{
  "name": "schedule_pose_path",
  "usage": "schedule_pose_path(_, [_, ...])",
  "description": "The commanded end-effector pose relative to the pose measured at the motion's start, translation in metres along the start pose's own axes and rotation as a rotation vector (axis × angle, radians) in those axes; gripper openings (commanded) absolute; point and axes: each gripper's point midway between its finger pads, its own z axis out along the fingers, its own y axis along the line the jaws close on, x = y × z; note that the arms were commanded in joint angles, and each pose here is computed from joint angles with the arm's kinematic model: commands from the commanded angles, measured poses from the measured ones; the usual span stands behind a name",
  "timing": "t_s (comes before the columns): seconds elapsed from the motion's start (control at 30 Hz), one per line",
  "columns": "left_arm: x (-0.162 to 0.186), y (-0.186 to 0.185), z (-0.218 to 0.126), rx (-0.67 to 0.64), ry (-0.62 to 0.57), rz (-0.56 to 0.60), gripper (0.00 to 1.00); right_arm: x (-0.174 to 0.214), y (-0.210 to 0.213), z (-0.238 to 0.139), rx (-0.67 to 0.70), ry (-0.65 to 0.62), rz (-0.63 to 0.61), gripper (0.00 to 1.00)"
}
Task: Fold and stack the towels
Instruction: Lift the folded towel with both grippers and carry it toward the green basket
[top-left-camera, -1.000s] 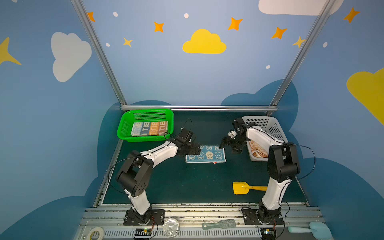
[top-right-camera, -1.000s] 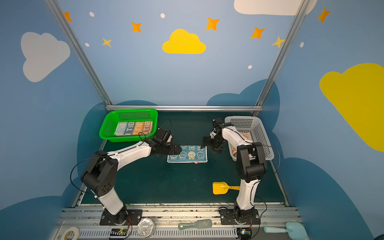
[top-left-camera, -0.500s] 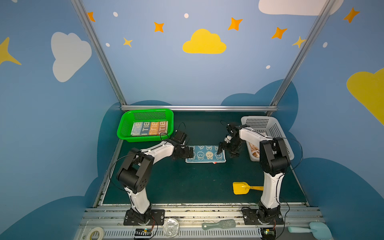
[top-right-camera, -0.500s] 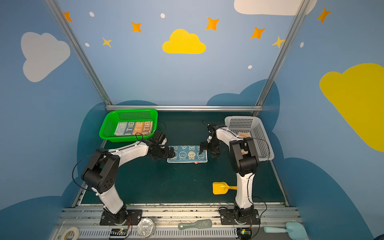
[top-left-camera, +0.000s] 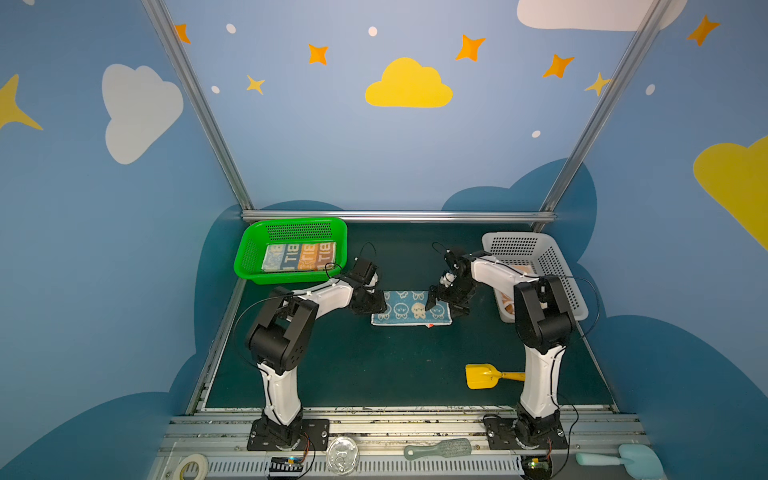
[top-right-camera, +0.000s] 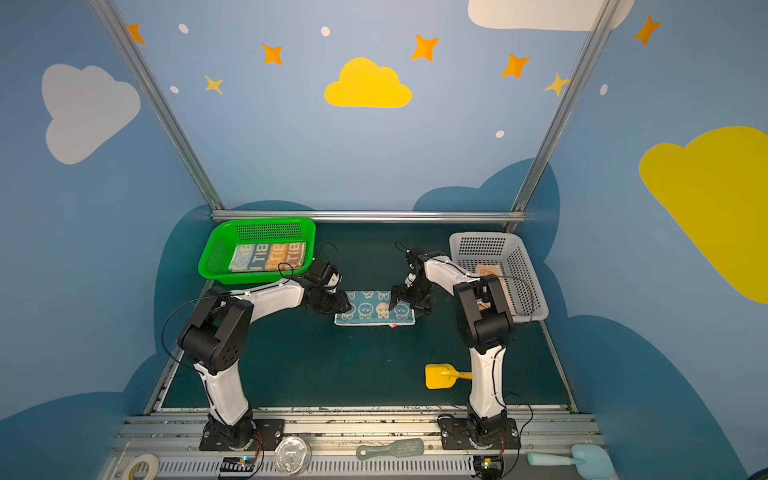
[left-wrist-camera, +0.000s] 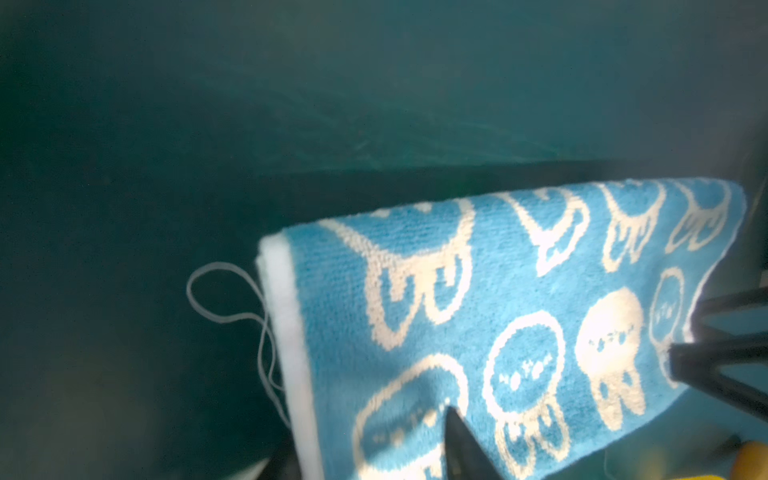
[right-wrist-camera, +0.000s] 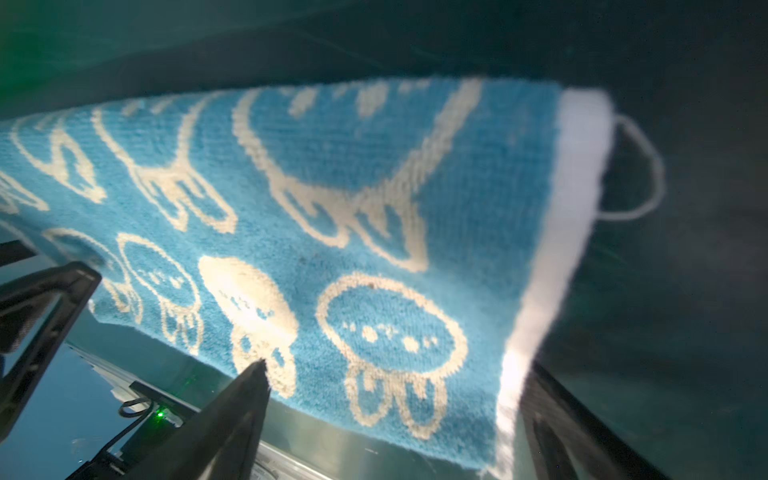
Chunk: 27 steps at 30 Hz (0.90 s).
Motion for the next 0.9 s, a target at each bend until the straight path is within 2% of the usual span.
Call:
schedule_pose_path(0.0, [0.028,0.012,0.020,-0.023,0.090,0.000,0.39,0.002,0.010,0.012,-0.017,0.027,0.004,0.92])
schedule_pose_path(0.1, [0.032,0.017,0.024,-0.032,0.099,-0.005,0.30,0.003,0.017,0.015,-0.021,0.030,-0.008,0.92])
schedule_pose_path(0.17, [0.032,0.018,0.023,-0.040,0.098,-0.006,0.20,0.004,0.021,0.015,-0.024,0.034,-0.014,0.92])
schedule_pose_path(0.33, [0.020,0.020,0.006,-0.072,0.075,0.017,0.03,0.004,0.028,0.013,-0.034,0.029,-0.025,0.92])
schedule_pose_path(0.67, [-0.035,0.026,-0.058,-0.195,0.005,0.093,0.03,-0.008,0.044,-0.013,-0.049,-0.033,-0.059,0.93])
schedule_pose_path(0.87, [-0.093,0.027,-0.111,-0.273,-0.080,0.171,0.03,-0.025,0.074,-0.041,-0.112,-0.086,-0.094,0.93])
